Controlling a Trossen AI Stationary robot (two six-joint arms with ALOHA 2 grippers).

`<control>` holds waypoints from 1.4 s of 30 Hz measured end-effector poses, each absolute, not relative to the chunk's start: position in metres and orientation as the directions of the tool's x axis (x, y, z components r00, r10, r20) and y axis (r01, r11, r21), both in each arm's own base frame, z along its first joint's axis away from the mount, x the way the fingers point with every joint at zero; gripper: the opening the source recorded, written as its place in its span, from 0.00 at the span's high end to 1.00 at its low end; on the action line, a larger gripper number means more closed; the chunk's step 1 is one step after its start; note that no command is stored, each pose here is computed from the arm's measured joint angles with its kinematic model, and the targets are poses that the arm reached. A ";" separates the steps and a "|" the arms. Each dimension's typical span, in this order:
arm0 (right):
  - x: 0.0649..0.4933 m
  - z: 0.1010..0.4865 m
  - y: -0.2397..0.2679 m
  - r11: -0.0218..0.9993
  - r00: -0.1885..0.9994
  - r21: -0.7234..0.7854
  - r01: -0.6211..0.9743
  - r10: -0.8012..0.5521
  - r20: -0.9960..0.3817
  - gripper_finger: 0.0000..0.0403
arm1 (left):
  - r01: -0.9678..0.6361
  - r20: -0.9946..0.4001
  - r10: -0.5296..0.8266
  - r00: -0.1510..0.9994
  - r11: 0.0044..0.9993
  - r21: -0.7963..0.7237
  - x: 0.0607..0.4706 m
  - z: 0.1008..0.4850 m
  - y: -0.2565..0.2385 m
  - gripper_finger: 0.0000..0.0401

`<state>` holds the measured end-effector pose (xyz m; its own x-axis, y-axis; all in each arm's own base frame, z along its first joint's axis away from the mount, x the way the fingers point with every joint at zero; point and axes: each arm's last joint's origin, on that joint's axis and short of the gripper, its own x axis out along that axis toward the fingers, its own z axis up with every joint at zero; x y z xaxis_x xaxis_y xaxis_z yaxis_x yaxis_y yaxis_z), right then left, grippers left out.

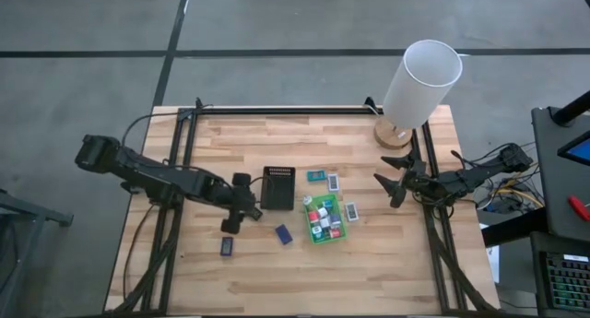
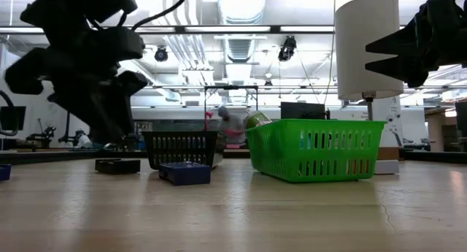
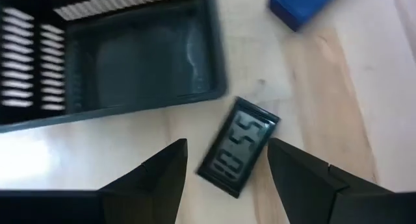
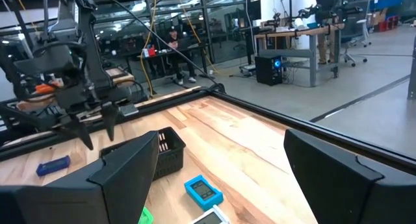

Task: Pick & Place Office items
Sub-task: Put the black digital clock into the black bin

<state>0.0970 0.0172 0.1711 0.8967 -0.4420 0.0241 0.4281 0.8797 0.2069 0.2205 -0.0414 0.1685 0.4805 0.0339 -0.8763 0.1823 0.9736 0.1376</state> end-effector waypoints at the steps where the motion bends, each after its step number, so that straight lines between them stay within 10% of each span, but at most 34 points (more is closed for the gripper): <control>1: 0.097 0.171 0.017 0.880 0.897 0.207 0.428 -0.442 0.024 0.19 | 0.200 -0.879 0.024 0.477 0.970 0.135 0.220 0.168 -0.042 0.45; 42: 0.097 0.171 0.017 0.880 0.897 0.208 0.428 -0.442 0.025 0.19 | 0.257 -0.923 0.011 0.384 0.959 0.118 0.241 0.124 -0.048 0.50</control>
<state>0.0969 0.0172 0.1713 0.8967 -0.4420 0.0247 0.4279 0.8797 0.2076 0.2410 -0.0477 0.1238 0.3843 0.0106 -0.9231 0.2569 0.9592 0.1180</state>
